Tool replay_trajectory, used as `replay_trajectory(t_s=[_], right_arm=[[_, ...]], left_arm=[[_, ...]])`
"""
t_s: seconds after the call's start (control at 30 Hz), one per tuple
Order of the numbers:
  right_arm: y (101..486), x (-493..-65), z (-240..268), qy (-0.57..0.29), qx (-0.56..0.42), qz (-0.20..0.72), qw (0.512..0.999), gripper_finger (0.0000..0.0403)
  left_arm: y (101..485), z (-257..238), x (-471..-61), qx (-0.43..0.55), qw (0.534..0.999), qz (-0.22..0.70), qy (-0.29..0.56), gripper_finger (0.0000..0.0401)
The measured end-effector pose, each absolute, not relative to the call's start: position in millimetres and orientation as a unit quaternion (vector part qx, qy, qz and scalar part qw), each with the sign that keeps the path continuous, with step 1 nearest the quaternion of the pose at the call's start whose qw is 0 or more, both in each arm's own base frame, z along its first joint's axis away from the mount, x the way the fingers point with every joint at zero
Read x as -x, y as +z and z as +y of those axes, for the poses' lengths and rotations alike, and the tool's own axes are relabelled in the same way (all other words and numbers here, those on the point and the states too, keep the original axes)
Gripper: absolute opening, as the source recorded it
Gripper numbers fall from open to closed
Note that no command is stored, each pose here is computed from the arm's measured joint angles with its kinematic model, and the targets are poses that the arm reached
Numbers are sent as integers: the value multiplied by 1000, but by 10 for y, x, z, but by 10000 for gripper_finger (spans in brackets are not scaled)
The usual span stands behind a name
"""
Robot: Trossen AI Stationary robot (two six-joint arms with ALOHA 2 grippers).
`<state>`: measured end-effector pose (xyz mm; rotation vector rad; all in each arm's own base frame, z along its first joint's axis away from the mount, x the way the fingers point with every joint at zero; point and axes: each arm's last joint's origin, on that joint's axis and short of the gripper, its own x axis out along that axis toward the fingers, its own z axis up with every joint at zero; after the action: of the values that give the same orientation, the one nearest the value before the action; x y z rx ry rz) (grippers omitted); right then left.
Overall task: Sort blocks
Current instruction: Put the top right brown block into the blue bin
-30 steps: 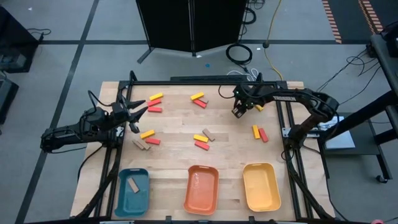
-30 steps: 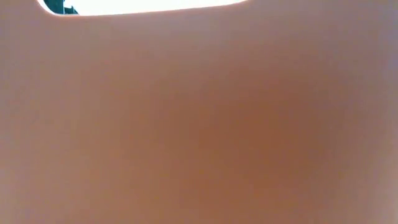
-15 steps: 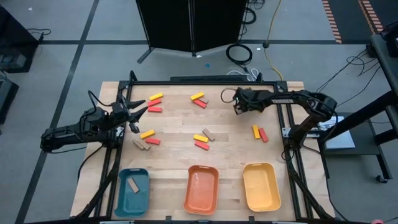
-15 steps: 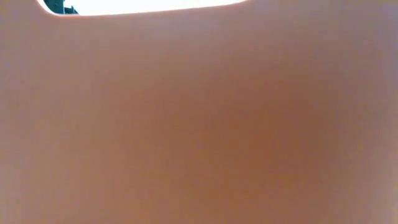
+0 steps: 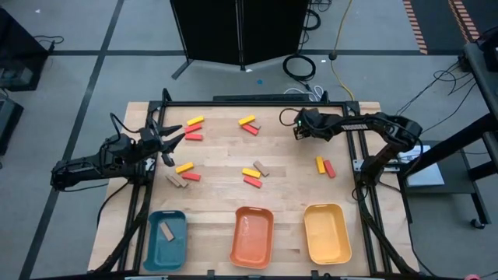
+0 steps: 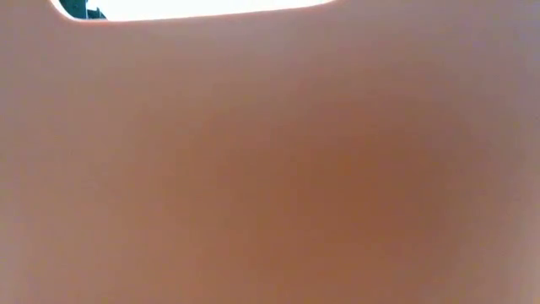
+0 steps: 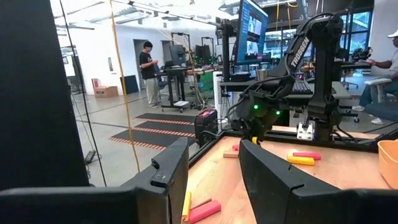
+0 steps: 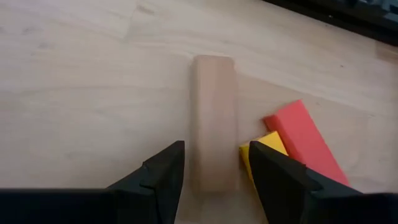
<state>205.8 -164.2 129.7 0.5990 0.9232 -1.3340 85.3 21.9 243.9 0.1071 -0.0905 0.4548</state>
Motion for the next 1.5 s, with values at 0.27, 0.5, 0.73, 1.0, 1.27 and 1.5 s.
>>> replay_trajectory(t_s=[0.27, 0.5, 0.73, 1.0, 1.27, 1.5], right_arm=[[1309, -2066, -1684, -584, -263, 396, 658, 176], [1193, -2078, -1712, -586, -269, 408, 646, 176], [1103, -2113, -1731, -574, -277, 414, 650, 170], [1087, -2096, -1704, -566, -284, 431, 642, 90], [1161, -2085, -1678, -555, -284, 431, 653, 76], [1592, -2131, -1487, -505, -298, 372, 720, 76]], left_arm=[[2454, 219, -851, -50, 972, -53, 225, 141], [2453, 219, -851, -49, 972, -53, 225, 141], [2453, 219, -851, -49, 972, -53, 225, 141], [2455, 219, -851, -49, 972, -54, 225, 141], [2455, 219, -851, -49, 972, -54, 225, 141], [2458, 218, -851, -49, 972, -55, 225, 141]])
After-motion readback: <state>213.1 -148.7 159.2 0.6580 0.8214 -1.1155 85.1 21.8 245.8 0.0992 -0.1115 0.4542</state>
